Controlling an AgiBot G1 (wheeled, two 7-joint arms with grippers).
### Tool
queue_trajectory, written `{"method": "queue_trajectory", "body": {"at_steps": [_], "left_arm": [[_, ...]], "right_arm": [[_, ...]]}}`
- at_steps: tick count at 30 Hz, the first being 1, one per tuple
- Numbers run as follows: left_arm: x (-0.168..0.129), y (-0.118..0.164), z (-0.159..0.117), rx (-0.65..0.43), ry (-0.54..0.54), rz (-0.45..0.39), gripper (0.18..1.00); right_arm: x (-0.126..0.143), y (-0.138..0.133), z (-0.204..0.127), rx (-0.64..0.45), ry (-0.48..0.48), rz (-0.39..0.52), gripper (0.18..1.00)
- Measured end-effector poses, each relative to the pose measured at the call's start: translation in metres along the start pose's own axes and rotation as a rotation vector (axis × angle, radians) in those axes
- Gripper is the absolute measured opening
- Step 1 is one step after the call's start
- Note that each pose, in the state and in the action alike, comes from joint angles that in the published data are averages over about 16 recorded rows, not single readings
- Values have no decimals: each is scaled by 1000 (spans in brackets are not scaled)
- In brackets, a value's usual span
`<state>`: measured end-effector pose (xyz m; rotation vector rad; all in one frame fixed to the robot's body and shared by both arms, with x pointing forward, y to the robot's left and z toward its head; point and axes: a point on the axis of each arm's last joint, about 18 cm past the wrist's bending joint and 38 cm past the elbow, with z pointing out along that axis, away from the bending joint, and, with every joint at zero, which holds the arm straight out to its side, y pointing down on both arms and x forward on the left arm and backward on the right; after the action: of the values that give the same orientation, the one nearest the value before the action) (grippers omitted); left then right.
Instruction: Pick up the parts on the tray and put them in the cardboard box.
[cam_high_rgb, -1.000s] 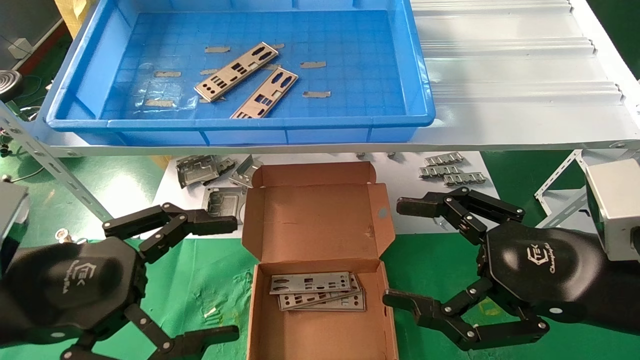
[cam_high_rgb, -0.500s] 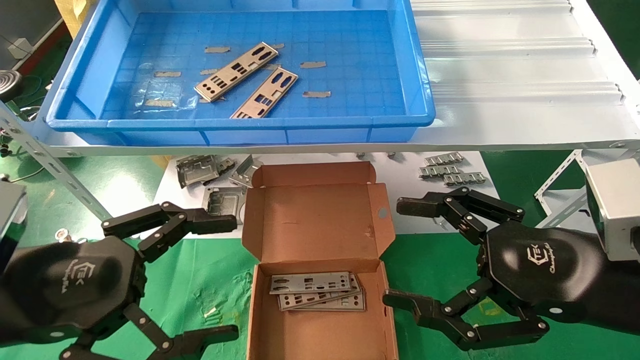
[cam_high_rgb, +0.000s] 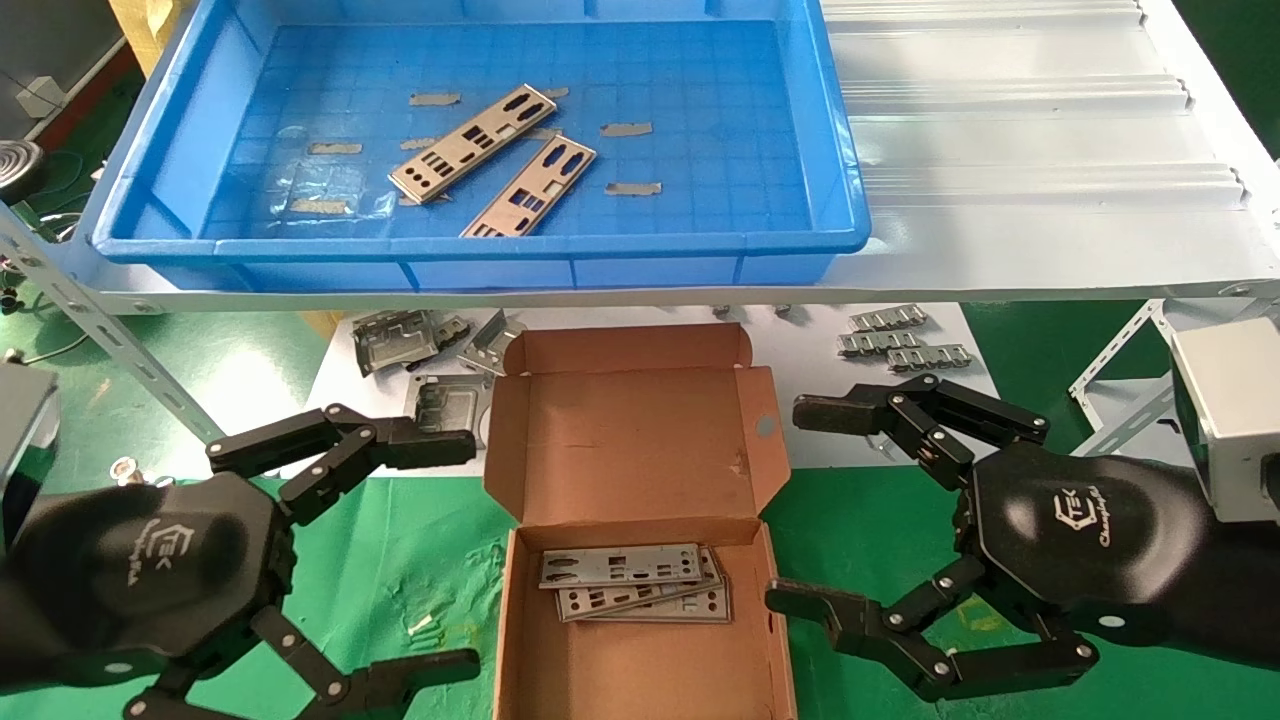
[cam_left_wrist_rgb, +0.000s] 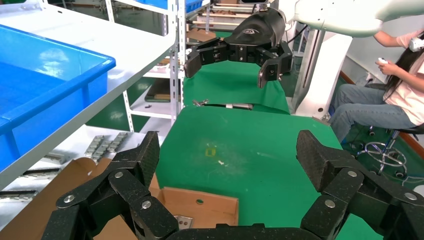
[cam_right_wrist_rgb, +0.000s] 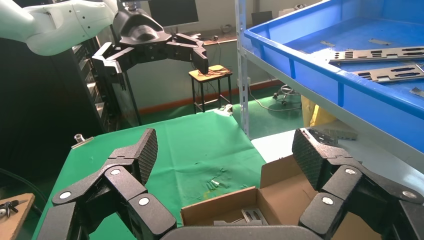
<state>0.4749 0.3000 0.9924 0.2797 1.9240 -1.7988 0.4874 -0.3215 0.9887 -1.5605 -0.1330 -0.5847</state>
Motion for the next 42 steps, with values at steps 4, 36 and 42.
{"method": "queue_trajectory", "body": {"at_steps": [4, 36, 42], "left_arm": [[0, 0, 0, 0, 0, 0, 1001], [0, 1, 0, 0, -1, -2, 1001], [0, 1, 0, 0, -1, -2, 1001]], "right_arm": [[0, 0, 0, 0, 0, 0, 1000], [0, 0, 0, 0, 0, 0, 1000], [0, 0, 0, 0, 0, 0, 1000]]}}
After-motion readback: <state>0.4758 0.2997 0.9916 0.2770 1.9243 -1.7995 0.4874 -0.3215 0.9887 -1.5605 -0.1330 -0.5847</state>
